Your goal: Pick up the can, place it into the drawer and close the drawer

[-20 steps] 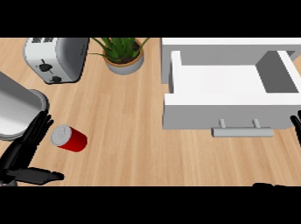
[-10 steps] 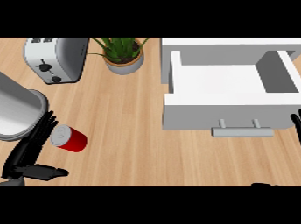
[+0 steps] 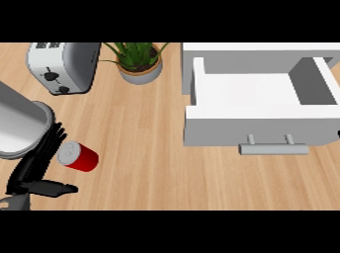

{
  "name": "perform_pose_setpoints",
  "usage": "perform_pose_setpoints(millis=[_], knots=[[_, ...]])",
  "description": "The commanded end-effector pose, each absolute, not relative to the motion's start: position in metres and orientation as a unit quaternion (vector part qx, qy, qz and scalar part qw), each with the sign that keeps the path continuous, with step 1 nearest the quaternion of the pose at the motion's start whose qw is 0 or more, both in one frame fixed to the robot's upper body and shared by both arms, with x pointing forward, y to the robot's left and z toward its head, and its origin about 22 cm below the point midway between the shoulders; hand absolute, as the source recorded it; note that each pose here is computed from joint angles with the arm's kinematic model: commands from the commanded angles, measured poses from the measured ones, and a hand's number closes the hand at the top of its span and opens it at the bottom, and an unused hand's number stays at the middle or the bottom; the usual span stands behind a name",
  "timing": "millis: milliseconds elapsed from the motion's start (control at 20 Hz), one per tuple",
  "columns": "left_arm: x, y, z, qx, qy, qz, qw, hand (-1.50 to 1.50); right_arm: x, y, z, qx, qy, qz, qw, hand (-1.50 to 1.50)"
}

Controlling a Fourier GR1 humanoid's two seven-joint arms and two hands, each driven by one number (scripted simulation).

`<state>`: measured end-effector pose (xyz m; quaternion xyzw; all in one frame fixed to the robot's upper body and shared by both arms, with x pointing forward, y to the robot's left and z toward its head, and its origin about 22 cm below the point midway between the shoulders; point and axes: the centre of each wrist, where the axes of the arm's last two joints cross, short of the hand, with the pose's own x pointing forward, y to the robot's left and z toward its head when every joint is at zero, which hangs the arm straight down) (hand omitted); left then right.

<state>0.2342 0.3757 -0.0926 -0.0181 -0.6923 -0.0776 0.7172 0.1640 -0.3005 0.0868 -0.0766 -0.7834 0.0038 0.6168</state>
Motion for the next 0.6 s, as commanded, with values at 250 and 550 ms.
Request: perform_pose_setpoints(millis=[250, 550], knots=[[0.249, 0.351, -0.099, -0.013, -0.687, -0.082, 0.722, -1.5, 0.151, -0.296, 0.109, -0.076, -0.782, -0.003, 0.619, -1.5], [0.256, 0.33, -0.097, -0.027, -0.69, -0.083, 0.718, -1.5, 0.177, -0.294, 0.092, -0.081, -0.782, 0.005, 0.618, -1.5]])
